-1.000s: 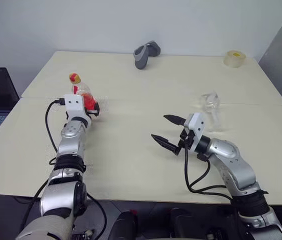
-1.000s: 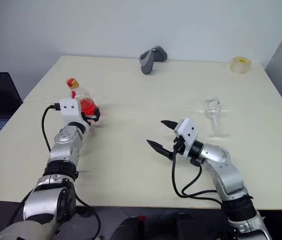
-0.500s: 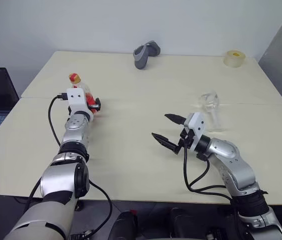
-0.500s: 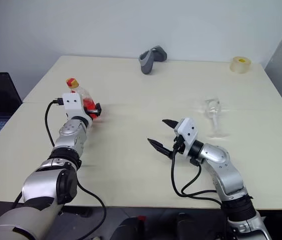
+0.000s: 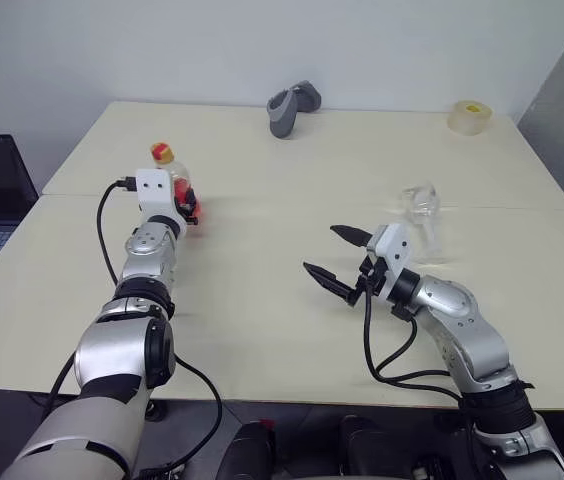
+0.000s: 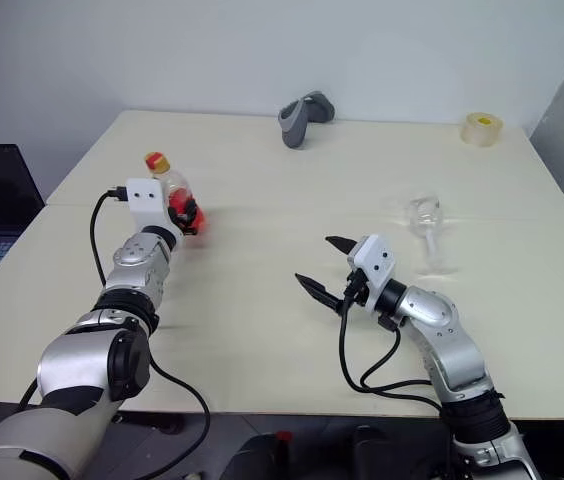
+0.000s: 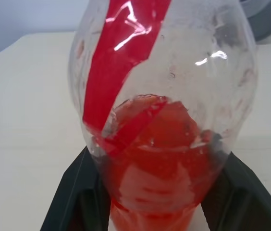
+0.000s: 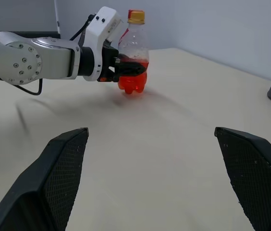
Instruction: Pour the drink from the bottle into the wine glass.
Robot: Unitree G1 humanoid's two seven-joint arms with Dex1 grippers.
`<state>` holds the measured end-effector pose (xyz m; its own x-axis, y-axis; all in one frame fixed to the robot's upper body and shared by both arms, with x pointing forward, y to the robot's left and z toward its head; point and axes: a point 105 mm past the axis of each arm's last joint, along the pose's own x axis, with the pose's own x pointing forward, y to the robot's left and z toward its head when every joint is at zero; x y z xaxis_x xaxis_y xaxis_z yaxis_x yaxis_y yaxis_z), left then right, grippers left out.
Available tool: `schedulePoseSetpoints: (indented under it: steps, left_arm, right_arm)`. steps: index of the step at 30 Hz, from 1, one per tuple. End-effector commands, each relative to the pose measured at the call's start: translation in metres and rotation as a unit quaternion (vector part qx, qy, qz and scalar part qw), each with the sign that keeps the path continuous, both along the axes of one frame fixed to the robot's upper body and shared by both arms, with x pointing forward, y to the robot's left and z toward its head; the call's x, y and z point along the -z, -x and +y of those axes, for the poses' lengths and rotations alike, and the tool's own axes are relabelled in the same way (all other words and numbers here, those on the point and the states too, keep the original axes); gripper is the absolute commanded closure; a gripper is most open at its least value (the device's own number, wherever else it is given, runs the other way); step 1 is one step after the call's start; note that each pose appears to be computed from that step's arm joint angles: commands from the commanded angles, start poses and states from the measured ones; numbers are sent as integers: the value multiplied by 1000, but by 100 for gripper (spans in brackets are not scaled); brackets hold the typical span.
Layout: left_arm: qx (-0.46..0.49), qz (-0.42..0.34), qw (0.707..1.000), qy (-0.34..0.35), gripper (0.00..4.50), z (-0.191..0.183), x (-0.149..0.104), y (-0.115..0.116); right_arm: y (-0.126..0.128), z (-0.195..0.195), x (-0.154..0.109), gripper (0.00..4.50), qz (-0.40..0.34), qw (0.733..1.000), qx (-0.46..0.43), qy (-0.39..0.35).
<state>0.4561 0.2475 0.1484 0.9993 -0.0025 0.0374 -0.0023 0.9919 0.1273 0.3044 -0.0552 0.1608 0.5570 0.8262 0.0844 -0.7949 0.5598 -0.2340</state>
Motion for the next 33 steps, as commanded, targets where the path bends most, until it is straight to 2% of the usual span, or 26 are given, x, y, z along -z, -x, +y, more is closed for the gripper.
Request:
schedulePoseSetpoints:
  steps: [1, 6, 10, 15, 20, 26, 33]
  left_arm:
    - [74, -66, 994, -36, 255, -22, -28, 4]
    - [260, -59, 964, -7, 256, -91, -20, 31]
    - [431, -7, 902, 8, 258, -149, -5, 71]
    - [572, 66, 818, -21, 258, -183, 14, 115]
    - [629, 93, 768, -73, 259, -194, 24, 134]
    - [626, 82, 764, -132, 261, -193, 30, 129]
    - [624, 72, 765, -145, 261, -190, 29, 127]
  right_arm:
    - [11, -7, -22, 0, -13, 1000, -6, -25]
    - [26, -22, -28, 0, 12, 1000, -10, -6]
    - [38, -30, -39, 0, 31, 999, -4, 11]
    - [40, -29, -48, 0, 20, 999, -5, 41]
    - [39, -20, -59, 0, 7, 999, -23, 35]
    - [33, -9, -57, 0, 26, 998, -43, 42]
    - [27, 2, -55, 0, 40, 997, -54, 48]
